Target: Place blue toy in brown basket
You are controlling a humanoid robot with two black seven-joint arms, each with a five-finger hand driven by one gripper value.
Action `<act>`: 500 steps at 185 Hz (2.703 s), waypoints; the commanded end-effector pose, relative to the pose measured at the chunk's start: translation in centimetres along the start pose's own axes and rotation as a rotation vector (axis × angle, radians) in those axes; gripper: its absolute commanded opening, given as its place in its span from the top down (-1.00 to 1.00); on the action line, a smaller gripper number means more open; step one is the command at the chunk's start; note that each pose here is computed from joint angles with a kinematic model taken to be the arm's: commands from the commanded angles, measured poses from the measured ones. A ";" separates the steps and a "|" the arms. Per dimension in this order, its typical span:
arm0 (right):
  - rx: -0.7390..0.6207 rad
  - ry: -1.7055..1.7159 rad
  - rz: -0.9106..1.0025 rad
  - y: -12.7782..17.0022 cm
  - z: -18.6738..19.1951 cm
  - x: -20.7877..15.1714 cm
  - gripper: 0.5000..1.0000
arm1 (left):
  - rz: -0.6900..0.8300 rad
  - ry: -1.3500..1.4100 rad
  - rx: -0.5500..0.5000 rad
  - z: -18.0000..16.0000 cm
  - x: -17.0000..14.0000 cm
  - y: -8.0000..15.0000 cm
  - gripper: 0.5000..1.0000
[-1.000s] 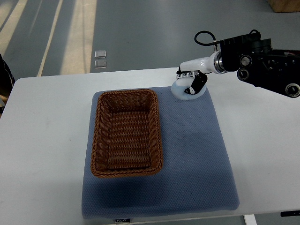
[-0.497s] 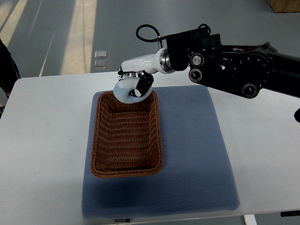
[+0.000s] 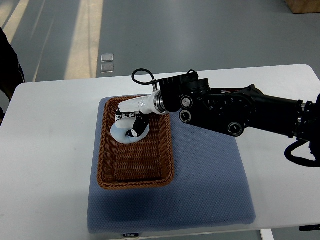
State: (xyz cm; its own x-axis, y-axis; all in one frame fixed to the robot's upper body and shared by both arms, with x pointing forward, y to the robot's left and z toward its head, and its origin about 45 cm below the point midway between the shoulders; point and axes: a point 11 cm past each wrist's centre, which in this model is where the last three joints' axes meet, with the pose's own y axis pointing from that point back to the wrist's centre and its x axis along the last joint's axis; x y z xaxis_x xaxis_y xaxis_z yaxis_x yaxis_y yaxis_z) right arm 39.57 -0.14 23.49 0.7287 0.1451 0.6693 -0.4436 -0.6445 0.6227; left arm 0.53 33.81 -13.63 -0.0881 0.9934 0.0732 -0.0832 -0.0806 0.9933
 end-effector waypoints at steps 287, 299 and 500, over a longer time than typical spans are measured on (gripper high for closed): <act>0.286 -1.288 0.764 8.9 17.1 4.2 -0.63 | 0.000 0.000 0.001 0.0 0.0 0.0 -1.00; 0.300 -1.385 0.812 9.1 18.3 3.2 -0.63 | 0.000 0.000 0.001 0.0 0.0 0.0 -1.00; 0.202 -1.801 1.129 9.7 26.4 -3.7 -0.64 | 0.000 0.000 -0.001 0.0 0.0 0.0 -1.00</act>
State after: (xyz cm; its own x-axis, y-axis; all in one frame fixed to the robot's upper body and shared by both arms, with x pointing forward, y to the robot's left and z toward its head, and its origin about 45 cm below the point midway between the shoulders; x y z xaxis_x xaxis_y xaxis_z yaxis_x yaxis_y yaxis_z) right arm 46.42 -26.80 16.35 -0.1141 -0.8765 -0.4678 -0.9774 0.0147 0.2109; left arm 0.53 33.81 -13.63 -0.0881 0.9934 0.0732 -0.0835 -0.0806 0.9932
